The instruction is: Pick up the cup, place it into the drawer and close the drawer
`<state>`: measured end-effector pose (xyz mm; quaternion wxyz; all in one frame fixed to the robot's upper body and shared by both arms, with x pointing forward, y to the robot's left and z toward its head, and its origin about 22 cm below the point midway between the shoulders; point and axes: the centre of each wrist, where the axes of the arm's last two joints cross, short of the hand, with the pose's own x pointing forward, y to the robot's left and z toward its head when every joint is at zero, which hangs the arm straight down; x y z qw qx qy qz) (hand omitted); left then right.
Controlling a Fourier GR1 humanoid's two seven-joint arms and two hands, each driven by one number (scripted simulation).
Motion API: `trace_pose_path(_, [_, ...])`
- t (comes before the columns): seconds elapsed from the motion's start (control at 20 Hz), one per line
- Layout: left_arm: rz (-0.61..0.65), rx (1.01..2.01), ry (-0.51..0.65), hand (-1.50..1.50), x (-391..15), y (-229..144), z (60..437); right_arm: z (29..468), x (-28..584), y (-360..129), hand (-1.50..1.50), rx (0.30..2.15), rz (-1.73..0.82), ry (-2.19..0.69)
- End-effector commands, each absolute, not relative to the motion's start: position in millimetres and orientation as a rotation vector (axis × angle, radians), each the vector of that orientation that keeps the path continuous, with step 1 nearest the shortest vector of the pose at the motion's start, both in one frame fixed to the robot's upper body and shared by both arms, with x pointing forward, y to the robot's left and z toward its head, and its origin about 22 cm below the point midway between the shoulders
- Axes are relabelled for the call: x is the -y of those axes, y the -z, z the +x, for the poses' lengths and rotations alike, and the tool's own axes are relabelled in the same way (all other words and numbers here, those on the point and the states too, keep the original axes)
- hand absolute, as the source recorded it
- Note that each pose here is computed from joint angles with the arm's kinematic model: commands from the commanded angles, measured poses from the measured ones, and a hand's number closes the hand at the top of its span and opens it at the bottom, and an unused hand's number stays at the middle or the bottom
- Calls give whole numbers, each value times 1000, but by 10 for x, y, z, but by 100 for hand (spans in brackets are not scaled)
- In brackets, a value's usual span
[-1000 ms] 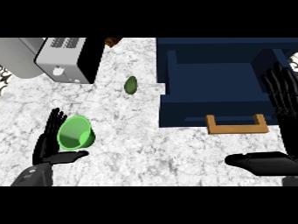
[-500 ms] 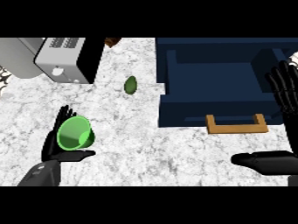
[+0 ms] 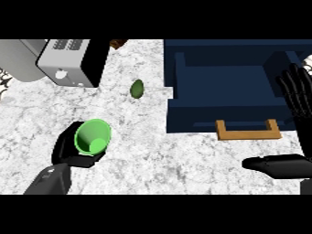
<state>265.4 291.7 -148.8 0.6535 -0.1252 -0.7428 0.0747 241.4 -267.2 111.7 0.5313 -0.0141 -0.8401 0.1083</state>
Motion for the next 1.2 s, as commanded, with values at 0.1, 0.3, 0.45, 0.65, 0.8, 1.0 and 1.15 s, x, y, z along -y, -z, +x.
trace_pose_path(0.1, [-469, 1860, -218, 150, -2680, 1488, 2710, 2393, 2787, -1036, -150, 2002, -40, -257])
trace_pose_path(0.3, [-321, 1939, -311, 150, -3040, 1399, 2709, 2389, 2688, -1106, -150, 2012, -56, -247])
trace_pose_path(0.45, [-204, 1973, -392, 150, -3125, 1343, 2756, 2382, 2623, -1168, -150, 2012, -60, -258])
trace_pose_path(0.65, [-260, 2020, -363, 150, -3233, 1113, 2985, 2334, 2631, -1033, -150, 1993, -57, -293])
trace_pose_path(0.8, [-264, 2099, -372, 150, -3081, 1129, 2981, 2289, 2716, -1099, -150, 2002, -65, -260])
trace_pose_path(1.0, [-348, 2097, -200, 150, -2853, 744, 3376, 2244, 2781, -1005, -150, 1989, -67, -244])
trace_pose_path(1.15, [-373, 2133, -177, 150, -2578, 547, 3536, 2342, 2805, -1077, -150, 1998, -88, -239])
